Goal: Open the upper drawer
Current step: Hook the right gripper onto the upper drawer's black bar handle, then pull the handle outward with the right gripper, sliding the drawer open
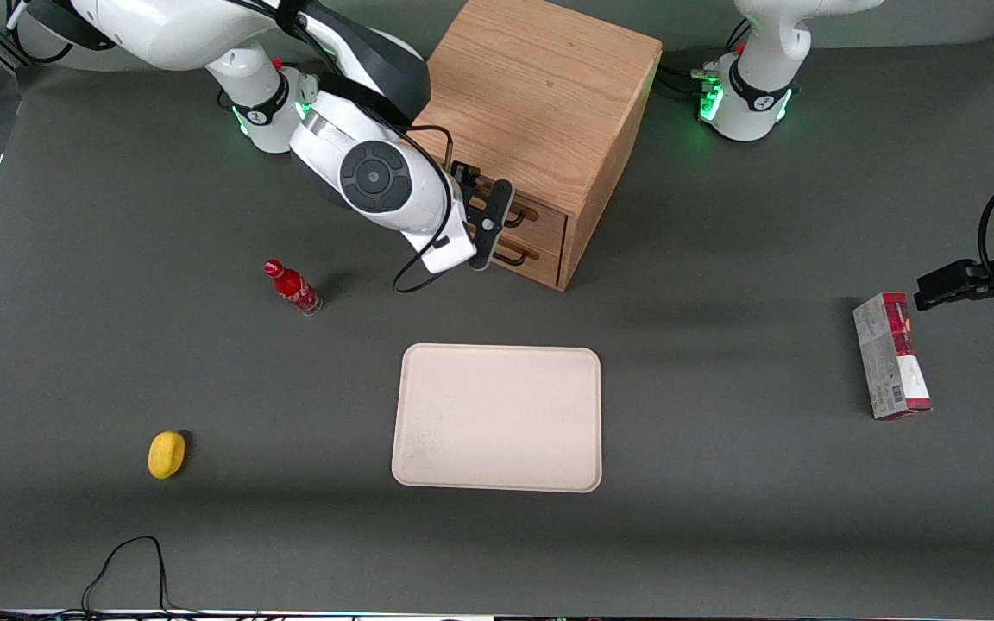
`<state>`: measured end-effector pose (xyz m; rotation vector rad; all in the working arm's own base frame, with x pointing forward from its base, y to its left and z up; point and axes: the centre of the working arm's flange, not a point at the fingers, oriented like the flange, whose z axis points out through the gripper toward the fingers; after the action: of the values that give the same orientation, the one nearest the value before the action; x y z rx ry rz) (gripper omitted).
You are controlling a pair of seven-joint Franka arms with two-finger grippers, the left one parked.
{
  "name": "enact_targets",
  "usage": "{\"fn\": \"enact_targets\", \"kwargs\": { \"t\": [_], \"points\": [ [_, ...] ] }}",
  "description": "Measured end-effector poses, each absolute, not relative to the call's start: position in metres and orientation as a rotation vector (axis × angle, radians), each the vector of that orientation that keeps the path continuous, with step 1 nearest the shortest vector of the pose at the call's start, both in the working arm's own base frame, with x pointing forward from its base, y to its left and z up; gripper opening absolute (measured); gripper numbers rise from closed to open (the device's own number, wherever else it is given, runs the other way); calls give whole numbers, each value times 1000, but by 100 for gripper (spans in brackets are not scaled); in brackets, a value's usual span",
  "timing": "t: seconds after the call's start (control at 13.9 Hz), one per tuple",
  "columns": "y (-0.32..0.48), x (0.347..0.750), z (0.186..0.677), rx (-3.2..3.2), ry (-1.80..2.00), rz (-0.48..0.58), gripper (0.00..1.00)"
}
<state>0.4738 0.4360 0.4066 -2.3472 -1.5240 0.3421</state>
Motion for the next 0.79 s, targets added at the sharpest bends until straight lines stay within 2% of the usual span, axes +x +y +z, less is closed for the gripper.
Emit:
{"fn": "enact_targets", "kwargs": {
  "t": [0.51,0.79],
  "points": [
    [433,483,392,-2360,-1587,296,100],
    [411,509,387,-2376,-1620,242,100]
  ]
}}
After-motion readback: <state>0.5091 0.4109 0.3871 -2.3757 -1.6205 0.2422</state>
